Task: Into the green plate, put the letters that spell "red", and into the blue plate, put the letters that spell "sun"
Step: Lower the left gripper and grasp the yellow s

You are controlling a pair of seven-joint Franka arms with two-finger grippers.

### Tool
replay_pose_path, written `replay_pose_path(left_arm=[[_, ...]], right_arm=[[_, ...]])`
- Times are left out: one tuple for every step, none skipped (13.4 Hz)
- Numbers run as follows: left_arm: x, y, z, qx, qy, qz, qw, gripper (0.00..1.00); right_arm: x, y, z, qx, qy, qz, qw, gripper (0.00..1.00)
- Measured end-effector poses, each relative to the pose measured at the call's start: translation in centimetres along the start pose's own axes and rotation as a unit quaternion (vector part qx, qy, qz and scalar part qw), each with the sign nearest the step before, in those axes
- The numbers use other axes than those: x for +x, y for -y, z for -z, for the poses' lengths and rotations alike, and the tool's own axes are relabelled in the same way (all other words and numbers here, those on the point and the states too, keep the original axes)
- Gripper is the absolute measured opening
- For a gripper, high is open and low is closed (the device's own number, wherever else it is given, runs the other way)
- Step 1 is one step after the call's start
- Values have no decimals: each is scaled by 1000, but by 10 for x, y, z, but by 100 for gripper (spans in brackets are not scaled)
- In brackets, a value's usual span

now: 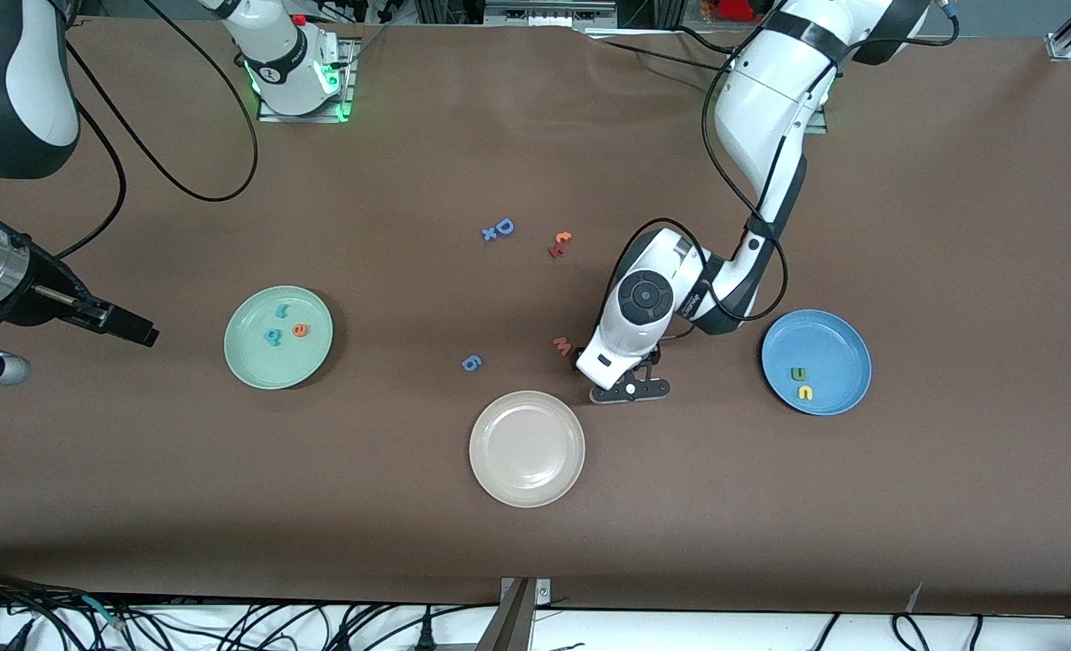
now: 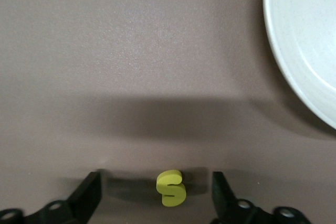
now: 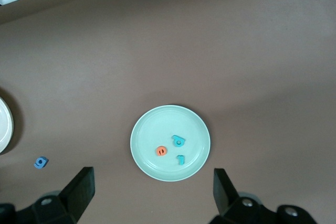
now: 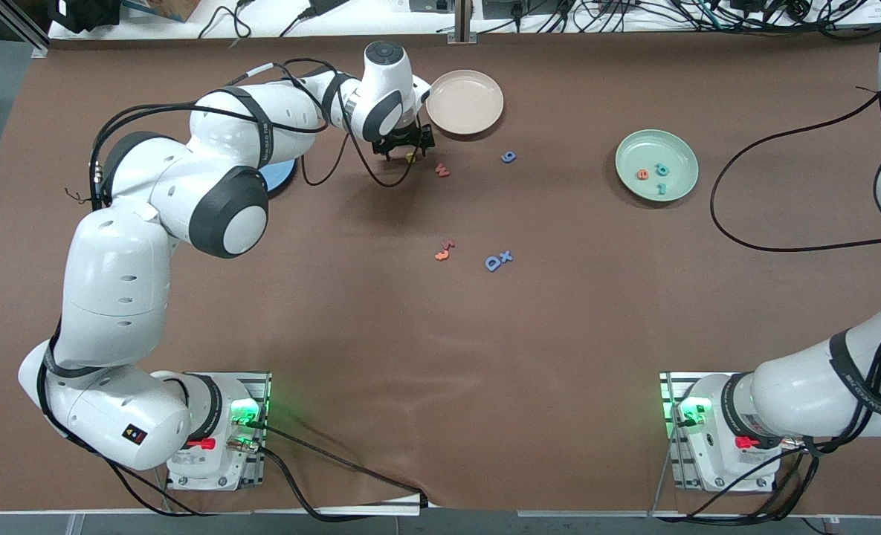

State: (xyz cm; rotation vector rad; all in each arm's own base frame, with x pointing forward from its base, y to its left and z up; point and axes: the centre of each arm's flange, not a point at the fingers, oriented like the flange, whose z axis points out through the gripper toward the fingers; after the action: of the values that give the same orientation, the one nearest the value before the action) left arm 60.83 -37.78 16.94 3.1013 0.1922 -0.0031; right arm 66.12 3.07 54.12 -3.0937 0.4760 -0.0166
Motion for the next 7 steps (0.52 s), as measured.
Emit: replay_pose_path(left_arm=[[0, 0, -1, 1, 0, 0, 1000, 88], [0, 1, -1, 2, -1, 0, 1000, 84], [0, 1, -1, 3, -2, 0, 1000, 72], [2, 1, 1, 3, -4, 0, 1000, 59], [3, 0, 2, 3, -6, -1, 1000, 49], [3, -1, 3, 3, -6, 0, 1000, 49], [3, -1, 3, 3, -6, 0, 1000, 45]], right_arm=[[0, 0, -1, 0, 1, 0, 1000, 100], [0, 0, -3, -1, 2, 0, 1000, 100], [0, 0, -4, -1, 2, 0, 1000, 100], [0, 0, -5, -1, 2, 0, 1000, 100], [0, 0, -6, 0, 1, 0, 1000, 100], [1, 0, -7, 0, -1, 0, 1000, 100], [1, 0, -8, 1, -2, 0, 1000, 100]])
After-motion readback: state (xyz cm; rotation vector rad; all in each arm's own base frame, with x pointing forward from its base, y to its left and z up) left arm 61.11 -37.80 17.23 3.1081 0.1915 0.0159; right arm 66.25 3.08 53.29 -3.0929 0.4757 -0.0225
